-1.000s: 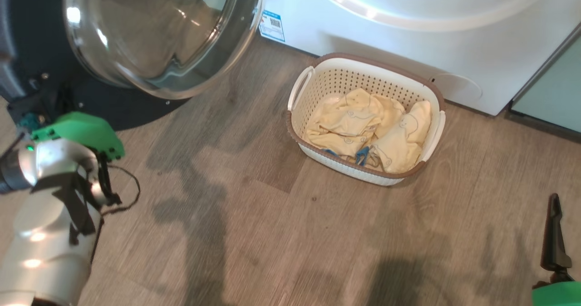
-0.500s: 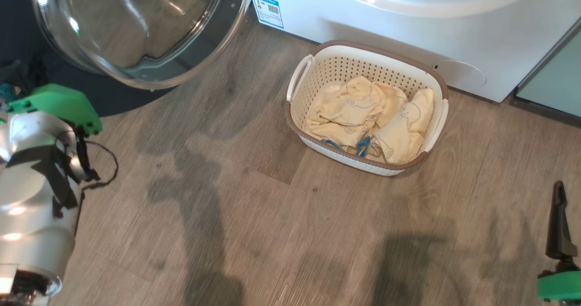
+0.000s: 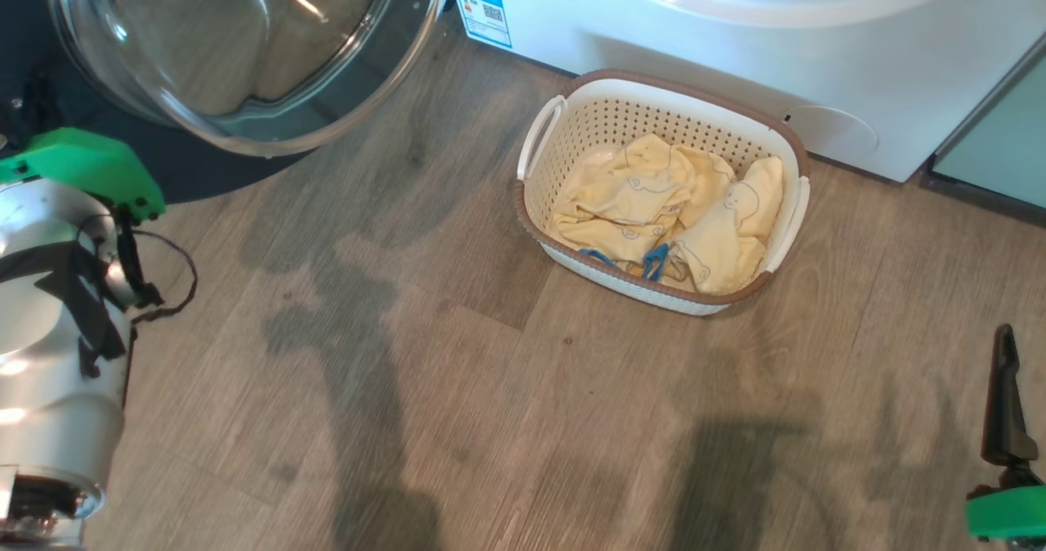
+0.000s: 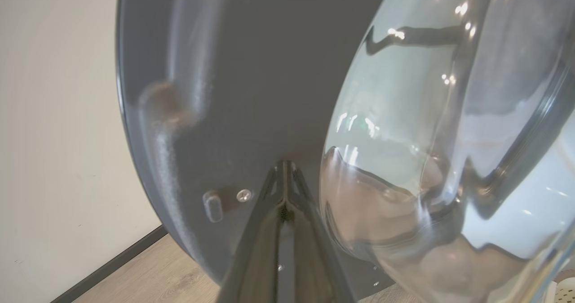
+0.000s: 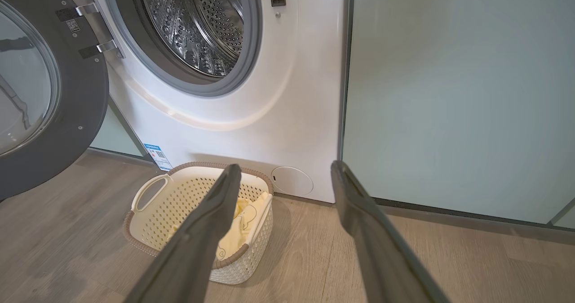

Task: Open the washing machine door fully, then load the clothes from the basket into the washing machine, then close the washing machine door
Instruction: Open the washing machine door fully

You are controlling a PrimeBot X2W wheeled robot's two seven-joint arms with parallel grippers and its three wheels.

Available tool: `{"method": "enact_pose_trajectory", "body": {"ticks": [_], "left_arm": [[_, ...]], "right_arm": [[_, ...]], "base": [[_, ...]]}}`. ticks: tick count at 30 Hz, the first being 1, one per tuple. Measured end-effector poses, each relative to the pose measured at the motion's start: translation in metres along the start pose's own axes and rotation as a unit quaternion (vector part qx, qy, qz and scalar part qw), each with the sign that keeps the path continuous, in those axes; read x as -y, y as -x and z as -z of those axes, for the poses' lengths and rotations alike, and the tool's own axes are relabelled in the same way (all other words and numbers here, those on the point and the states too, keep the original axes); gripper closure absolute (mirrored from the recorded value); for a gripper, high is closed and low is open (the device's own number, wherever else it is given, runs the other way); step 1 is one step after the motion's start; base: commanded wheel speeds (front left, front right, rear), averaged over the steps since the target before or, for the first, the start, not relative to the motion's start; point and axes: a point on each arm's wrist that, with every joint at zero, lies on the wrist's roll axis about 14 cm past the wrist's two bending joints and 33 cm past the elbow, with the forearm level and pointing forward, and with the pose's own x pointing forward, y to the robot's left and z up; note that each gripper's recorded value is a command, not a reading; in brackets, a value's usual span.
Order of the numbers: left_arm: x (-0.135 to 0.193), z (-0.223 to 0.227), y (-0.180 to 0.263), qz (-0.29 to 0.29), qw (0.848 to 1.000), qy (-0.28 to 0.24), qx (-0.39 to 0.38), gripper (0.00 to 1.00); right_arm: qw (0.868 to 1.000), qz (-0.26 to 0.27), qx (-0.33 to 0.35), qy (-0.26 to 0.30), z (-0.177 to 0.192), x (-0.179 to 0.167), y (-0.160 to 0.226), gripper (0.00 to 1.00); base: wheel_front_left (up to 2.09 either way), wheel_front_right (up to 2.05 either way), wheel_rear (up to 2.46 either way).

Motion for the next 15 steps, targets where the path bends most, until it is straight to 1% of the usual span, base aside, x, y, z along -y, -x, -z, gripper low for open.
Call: {"method": "enact_pose_trajectory", "body": {"ticks": [4,10,15], "left_arm": [[0.002,-0.004,0.005,0.003,1.0,0.007,0.01,1.0],[-0.002,0.004,0.024,0.005,1.0,0.01,0.013,1.0],[-0.001,-0.003,0.041,0.015,0.999,0.013,0.036,1.0]], "right_arm": [[1.0,-0.002,0.001,0.0,-0.001,-0.002,0.0,0.0],[1.0,-0.004,0.005,-0.001,-0.005,-0.005,0.001,0.0],[1.0,-0.003,0.015,-0.002,-0.012,-0.007,0.003,0.0]], "base": [[0.0,0.0,0.0],[0.0,0.0,0.0],[0.0,0.0,0.0]]}}
